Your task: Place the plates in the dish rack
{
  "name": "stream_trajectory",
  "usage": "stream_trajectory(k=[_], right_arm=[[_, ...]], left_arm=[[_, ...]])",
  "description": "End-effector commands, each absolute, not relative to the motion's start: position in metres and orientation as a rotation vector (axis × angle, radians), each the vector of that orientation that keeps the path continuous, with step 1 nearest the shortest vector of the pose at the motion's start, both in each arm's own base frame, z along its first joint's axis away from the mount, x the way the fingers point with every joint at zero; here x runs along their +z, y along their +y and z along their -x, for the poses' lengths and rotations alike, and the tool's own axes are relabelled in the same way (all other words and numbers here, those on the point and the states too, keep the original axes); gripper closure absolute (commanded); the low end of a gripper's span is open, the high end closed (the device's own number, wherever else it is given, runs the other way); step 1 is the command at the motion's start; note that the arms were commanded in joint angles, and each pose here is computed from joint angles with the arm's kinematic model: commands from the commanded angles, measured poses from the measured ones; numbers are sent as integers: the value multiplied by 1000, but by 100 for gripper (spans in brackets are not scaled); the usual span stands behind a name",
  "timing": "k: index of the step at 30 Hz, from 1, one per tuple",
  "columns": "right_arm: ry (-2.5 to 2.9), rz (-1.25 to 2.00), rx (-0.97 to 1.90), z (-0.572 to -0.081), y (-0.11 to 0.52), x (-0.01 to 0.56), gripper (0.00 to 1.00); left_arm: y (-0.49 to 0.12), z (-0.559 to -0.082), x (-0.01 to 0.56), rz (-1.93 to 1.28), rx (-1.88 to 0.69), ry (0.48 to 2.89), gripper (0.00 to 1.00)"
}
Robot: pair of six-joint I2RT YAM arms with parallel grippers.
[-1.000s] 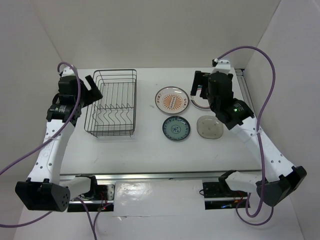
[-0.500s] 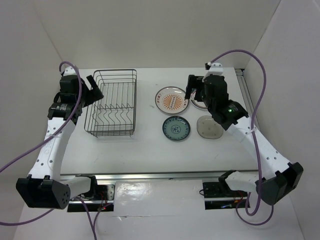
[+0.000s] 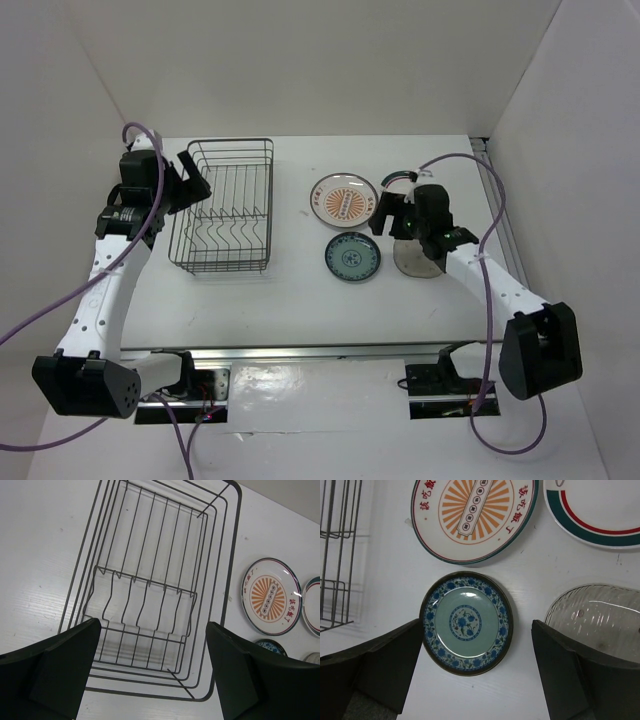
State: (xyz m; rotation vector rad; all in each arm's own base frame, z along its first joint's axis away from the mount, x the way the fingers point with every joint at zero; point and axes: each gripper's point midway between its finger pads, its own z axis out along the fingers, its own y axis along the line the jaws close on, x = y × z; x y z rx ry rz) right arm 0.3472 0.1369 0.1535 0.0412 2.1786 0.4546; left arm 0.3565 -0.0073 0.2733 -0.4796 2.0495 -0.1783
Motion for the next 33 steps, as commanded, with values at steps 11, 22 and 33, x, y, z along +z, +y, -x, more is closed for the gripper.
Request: stream_trajectory(k=[11, 22, 33], right_arm=[[2050, -139, 619, -420, 141, 160, 9], [2063, -211, 679, -449, 149, 131, 10], [2106, -324, 678, -457, 148, 94, 10]], left_arm=[[-18, -365, 298, 414, -253, 1987, 0], [-19, -364, 298, 399, -257, 1990, 0], [-21, -364, 294, 396, -265, 2001, 0]])
